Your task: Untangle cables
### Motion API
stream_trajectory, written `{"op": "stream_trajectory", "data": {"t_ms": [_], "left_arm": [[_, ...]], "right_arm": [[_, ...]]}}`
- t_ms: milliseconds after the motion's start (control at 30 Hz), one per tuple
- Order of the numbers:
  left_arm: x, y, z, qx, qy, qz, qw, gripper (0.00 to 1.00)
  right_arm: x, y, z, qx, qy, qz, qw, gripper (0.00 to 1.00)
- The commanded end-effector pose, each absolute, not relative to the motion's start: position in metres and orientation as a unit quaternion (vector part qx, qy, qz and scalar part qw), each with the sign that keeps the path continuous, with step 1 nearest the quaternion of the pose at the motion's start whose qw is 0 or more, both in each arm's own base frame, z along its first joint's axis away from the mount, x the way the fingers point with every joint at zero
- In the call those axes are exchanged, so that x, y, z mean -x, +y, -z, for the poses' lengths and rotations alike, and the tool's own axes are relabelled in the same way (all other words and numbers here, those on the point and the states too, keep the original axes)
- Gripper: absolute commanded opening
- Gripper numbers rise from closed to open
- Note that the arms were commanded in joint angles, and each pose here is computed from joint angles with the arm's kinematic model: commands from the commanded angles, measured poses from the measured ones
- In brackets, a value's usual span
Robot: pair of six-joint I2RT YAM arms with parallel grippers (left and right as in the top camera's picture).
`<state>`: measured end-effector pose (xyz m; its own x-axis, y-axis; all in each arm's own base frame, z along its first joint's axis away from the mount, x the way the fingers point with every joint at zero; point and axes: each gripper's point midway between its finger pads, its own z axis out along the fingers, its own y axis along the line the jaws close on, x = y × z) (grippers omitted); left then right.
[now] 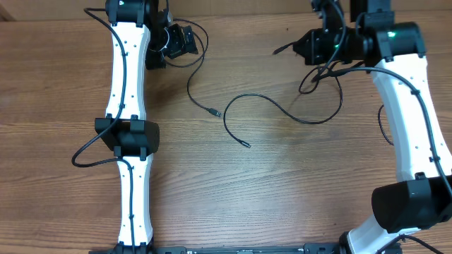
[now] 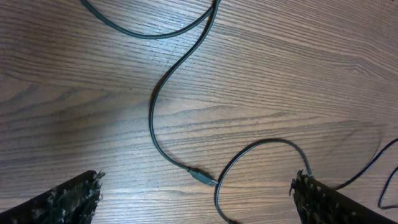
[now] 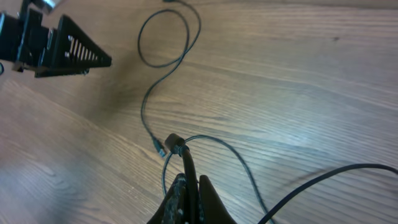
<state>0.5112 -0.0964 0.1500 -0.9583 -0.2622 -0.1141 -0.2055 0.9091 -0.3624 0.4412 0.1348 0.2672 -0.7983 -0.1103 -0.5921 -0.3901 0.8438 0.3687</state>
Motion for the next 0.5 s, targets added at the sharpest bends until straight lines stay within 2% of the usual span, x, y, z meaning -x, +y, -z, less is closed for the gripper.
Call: {"op": "stream_trajectory", "data": {"t_ms": [0,467], "left_arm": [[-0.514,-0.097,-0.151,0.125,0.973,0.175,0.087,1.00],[-0.514,-0.096,-0.151,0.125,0.973,0.175,0.087,0.99]], "right_arm": [[-0.441,0.149,-0.239,0.119,0.926,-0.256,0.251,0.04],[-0.467,0.203,-0.155,0.124,0.930,-0.274,0.211,0.12]]}}
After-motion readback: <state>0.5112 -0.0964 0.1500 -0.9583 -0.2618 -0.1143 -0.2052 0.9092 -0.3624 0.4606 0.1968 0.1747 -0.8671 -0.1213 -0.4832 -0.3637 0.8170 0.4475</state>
